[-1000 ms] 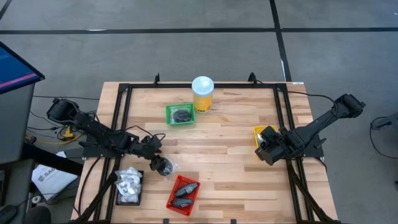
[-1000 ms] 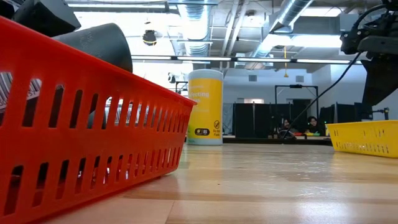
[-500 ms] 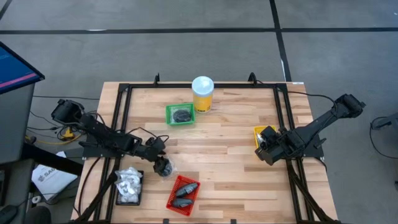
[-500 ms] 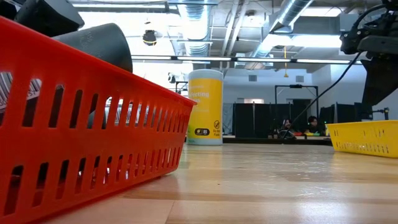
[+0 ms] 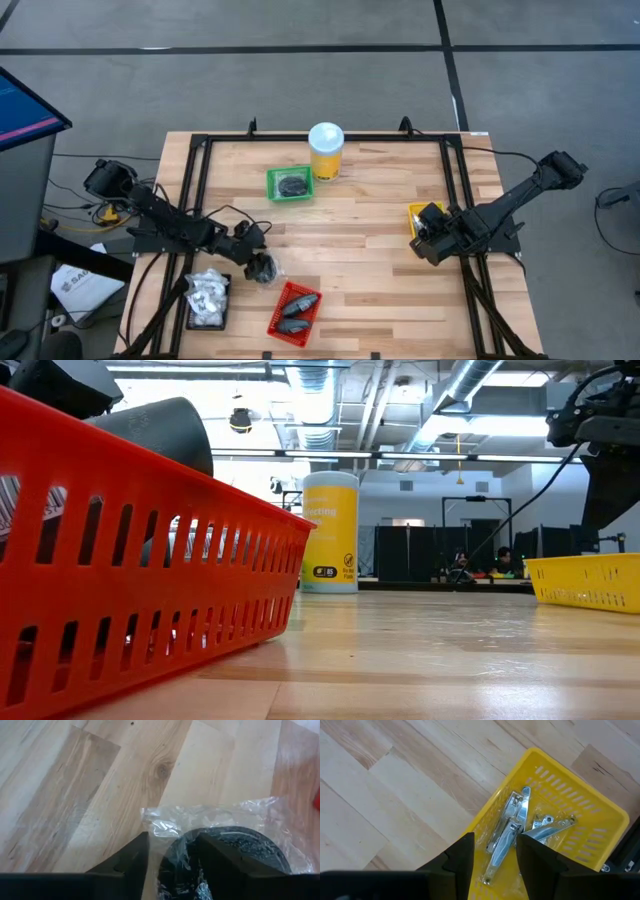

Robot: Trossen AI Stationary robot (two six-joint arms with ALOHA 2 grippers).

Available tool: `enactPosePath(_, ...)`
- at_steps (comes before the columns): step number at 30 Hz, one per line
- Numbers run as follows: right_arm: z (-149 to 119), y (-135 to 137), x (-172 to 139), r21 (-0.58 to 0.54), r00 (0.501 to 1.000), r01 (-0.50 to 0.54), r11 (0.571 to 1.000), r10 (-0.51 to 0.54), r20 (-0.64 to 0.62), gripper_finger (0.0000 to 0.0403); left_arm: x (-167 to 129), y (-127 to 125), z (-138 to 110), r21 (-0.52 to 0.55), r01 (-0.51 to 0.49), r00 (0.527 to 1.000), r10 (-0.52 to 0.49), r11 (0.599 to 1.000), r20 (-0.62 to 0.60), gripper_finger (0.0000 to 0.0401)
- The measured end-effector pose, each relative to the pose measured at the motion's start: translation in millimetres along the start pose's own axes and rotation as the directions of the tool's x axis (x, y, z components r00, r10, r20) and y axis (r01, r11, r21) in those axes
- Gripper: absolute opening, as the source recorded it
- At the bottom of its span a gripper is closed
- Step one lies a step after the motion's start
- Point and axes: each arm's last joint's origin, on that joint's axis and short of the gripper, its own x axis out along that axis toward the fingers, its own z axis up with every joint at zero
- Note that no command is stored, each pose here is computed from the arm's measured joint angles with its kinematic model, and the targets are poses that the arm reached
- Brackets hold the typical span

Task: Pick & Place Travel size toiletries
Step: Put the black hairbrush into the green bin

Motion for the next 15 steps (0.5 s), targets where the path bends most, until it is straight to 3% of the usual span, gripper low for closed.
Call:
enactPosePath(5, 0.0, 0.2, 0.0, -0.003, 1.000, -0.002, 1.000, 0.002, 0.000, 0.0137, 0.0, 0.0, -0.3, 0.012, 0.003, 1.000, -0.003, 1.000, -0.006, 0.0114)
enactPosePath(11, 0.1, 1.0, 0.0, -0.005, 1.000, -0.009, 1.000, 0.009, 0.002, 0.0139, -0.2, -2.3, -0.5, 0.014, 0.046, 0.999, -0.046, 0.999, -0.027, 0.0017)
enactPosePath(15, 0.2, 0.9, 0.0, -0.005, 1.000, -0.009, 1.000, 0.009, 0.002, 0.0137, -0.3, -3.0, -0.1, 0.013, 0.057, 0.998, -0.056, 0.998, -0.031, 0.0005)
